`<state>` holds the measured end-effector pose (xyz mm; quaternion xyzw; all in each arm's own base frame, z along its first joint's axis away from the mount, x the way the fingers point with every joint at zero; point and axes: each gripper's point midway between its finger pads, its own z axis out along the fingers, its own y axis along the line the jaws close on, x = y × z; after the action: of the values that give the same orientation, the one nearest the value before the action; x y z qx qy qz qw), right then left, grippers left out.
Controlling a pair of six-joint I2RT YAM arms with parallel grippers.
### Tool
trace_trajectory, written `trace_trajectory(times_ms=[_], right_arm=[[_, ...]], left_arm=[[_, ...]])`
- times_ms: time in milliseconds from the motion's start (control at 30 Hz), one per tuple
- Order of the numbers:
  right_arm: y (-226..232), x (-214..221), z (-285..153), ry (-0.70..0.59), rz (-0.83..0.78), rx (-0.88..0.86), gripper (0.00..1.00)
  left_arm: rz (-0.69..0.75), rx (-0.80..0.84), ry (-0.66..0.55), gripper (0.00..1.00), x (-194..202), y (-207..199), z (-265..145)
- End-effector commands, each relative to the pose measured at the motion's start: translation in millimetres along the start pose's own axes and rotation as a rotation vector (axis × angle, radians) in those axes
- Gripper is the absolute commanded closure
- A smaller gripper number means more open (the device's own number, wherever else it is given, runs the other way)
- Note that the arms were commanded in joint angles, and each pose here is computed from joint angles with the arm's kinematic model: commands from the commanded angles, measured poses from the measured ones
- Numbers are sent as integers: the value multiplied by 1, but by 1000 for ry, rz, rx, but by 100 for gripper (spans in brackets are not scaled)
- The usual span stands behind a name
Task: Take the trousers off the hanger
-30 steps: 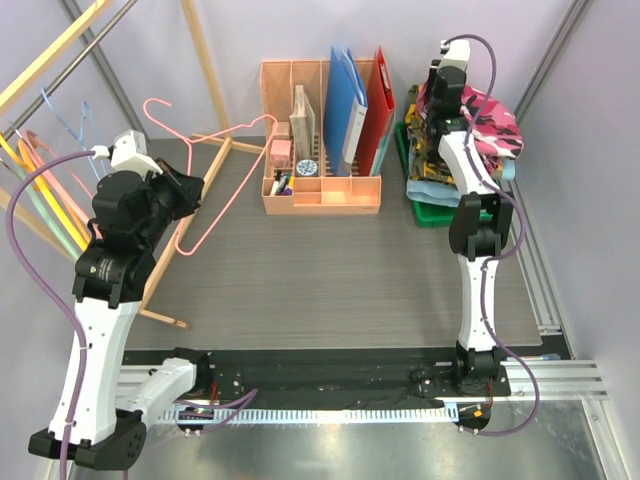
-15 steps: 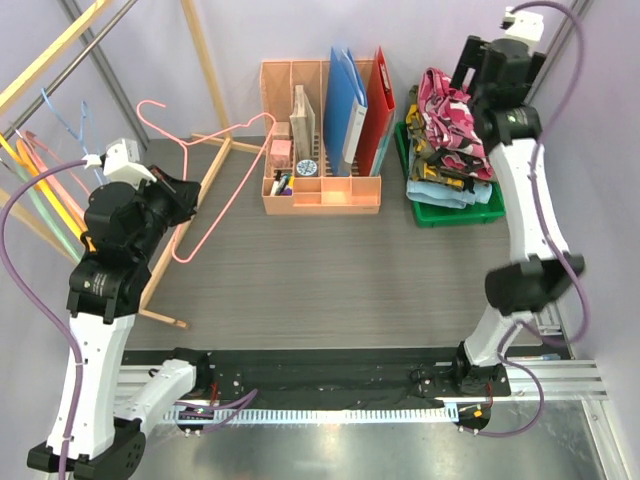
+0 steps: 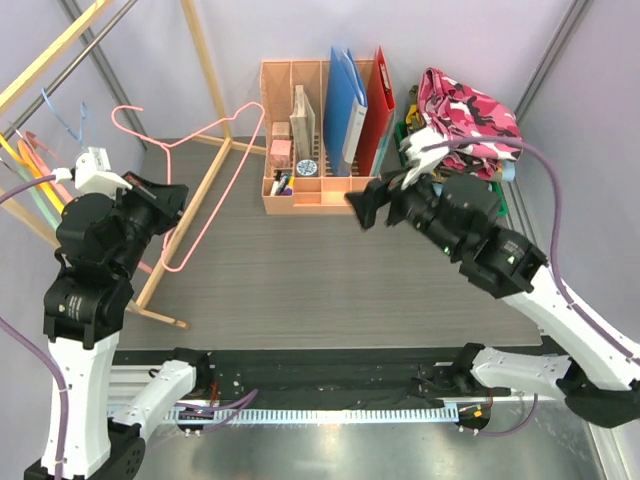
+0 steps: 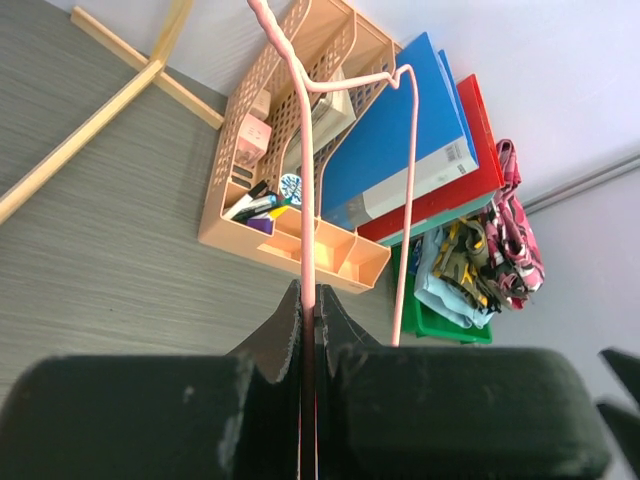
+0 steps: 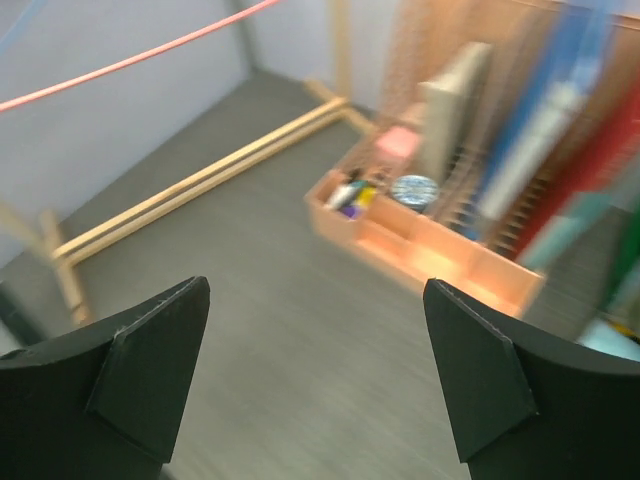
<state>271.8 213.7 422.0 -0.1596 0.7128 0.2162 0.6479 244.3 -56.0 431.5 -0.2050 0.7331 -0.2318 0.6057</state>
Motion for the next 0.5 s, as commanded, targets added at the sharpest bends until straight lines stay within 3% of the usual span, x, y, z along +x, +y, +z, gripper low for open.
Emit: trace_trajectory(times_ms=[0,133,267,467], right_arm=[[104,-11,-17,-92,-95,-324,6],[187,14,-25,-71,-315,-415,4],[236,23,-26,-122,-488,-381,2],[298,16,-20,-302,-630,-383,5]], left_arm=[[-52,-15,-21,100,-8,-2,-8],[-42,-41,-16,100,-8,3,-4],[-31,-64,-4,100,-6,6,0],[-21,-75,12,100,-3,8,0]])
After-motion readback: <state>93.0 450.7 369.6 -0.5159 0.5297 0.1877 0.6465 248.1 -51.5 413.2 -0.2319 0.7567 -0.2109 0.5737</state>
